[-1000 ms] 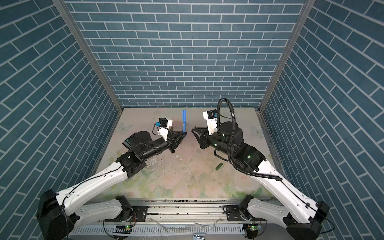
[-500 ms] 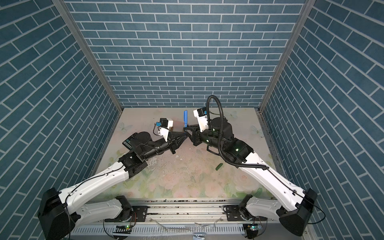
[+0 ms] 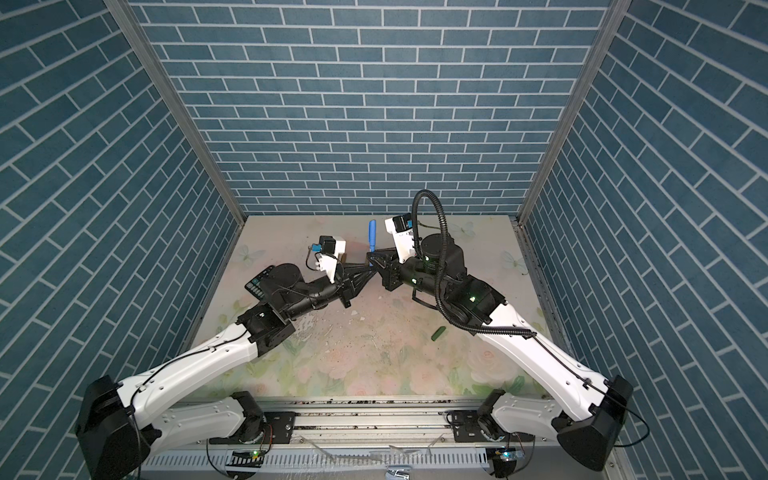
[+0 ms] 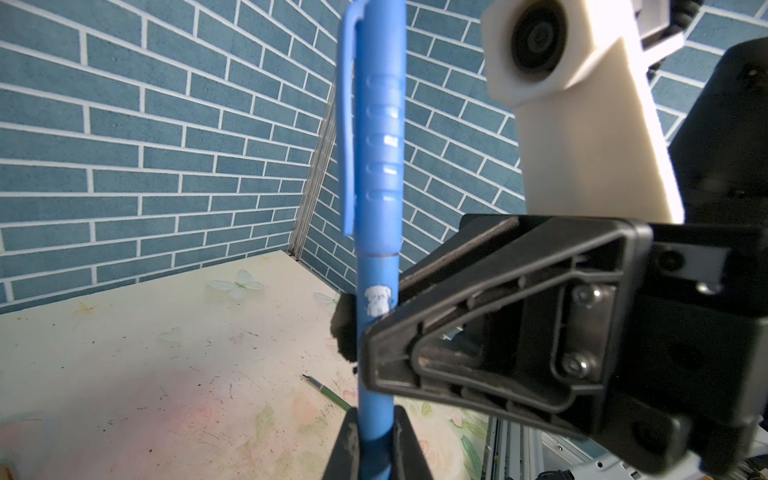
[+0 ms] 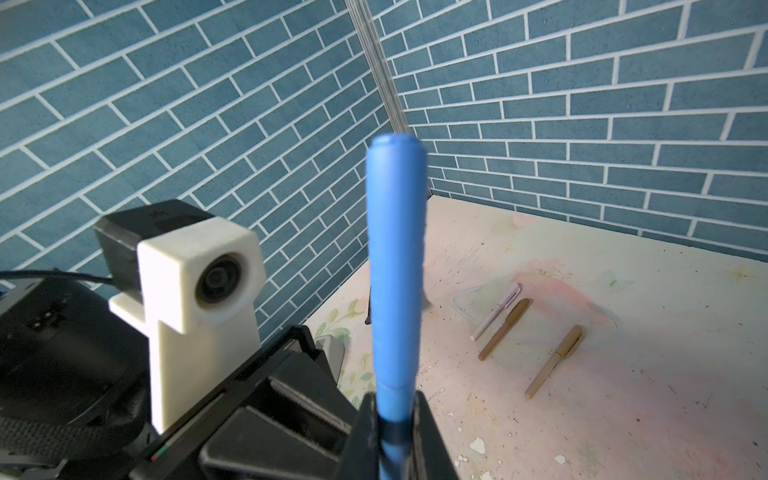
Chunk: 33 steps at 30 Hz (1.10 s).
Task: Insert the pens into the pen caps
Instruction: 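Grasp the capped blue pen with the right gripper while the left gripper releases, then carry the capped blue pen with the right gripper toward the tan pens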
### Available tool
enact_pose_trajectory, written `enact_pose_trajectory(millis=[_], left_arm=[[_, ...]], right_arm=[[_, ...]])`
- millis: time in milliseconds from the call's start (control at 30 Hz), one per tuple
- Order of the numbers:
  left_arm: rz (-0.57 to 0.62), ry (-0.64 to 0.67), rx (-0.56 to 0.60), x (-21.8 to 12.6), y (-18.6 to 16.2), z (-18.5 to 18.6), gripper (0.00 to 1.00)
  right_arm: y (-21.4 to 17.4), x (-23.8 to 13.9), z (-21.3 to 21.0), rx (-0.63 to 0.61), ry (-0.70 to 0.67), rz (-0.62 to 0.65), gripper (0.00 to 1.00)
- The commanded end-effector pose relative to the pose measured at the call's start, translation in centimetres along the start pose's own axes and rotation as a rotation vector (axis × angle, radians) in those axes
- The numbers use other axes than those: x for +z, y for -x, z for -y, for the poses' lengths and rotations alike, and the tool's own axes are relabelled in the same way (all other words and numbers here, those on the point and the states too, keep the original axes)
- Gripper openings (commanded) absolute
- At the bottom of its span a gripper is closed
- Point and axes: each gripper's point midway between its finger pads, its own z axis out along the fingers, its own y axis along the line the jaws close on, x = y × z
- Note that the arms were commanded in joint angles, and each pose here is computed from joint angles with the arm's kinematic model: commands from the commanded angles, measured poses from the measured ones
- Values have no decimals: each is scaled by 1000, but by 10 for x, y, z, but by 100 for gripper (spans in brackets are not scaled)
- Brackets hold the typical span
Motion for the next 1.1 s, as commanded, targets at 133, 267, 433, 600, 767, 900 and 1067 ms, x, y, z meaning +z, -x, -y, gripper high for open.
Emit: enact_pose_trajectory(millis=[133,267,433,600,767,900,1067], left_arm=[[38,67,-5,-5,4,-12,62],[75,203,0,-17,9,-32,79],[140,526,8,-54,18,-79,80],[179,700,31,-80,24,-99,80],[177,685,39,-79,26,-97,80],[168,672,37,-76,25,-95,80],[154,647,33,-70,22,-93,80]], right_arm=[[26,-8,-2,-32,-24,83,12],[29,-3,20,-61,-143,80,12],[13,22,79,18,-296,4,12],[-34,57,143,191,-387,-120,13],[-86,99,187,311,-420,-262,13],[-129,133,211,390,-430,-361,14],[-169,168,236,456,-443,-434,16]])
